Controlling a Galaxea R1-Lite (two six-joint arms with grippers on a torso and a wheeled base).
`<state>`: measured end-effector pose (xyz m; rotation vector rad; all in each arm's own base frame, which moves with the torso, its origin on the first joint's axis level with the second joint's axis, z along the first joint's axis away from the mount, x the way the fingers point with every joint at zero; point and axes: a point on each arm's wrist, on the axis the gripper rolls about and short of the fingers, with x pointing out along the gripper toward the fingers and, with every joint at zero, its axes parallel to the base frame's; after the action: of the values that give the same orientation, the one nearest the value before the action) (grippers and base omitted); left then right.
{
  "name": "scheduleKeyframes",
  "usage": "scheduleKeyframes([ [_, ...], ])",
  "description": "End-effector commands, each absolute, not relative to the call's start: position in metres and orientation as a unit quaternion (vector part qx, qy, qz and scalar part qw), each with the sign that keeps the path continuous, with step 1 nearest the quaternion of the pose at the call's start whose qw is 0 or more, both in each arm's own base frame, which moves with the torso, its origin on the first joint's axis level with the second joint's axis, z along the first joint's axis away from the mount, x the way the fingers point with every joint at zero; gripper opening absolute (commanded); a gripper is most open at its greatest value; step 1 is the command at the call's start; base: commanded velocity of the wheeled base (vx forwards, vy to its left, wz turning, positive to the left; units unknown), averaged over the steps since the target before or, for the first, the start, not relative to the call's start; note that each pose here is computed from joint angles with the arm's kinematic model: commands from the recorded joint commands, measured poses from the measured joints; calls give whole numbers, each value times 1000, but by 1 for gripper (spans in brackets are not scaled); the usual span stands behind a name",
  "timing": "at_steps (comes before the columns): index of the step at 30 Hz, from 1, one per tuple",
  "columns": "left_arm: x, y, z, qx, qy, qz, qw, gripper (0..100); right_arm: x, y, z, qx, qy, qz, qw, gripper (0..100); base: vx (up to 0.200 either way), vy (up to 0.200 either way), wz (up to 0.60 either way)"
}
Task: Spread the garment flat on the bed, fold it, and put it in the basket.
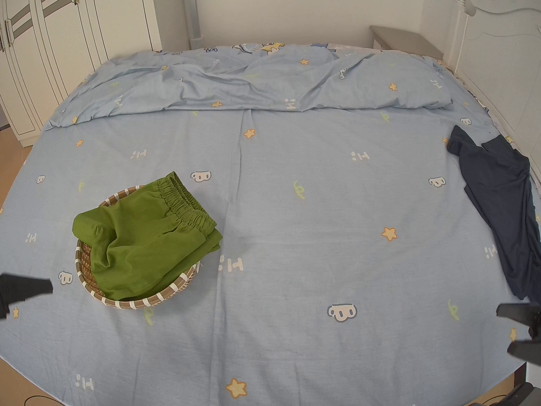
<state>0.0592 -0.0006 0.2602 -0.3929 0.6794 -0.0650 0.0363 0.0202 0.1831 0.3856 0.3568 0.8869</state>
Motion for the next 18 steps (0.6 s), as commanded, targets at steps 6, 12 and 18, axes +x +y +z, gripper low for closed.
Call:
scheduleKeyframes([
  [6,-51,-10,169,-179,185,-63,964,100,-44,13,124,155,107,431,883,100,0,0,0],
  [12,-58,-9,141,-171,168,-82,967,100,-42,13,116,161,121,426,882,100,0,0,0],
  [18,-35,-6,95,-116,99,-75,985,100,-32,12,93,168,140,344,913,100,0,0,0],
])
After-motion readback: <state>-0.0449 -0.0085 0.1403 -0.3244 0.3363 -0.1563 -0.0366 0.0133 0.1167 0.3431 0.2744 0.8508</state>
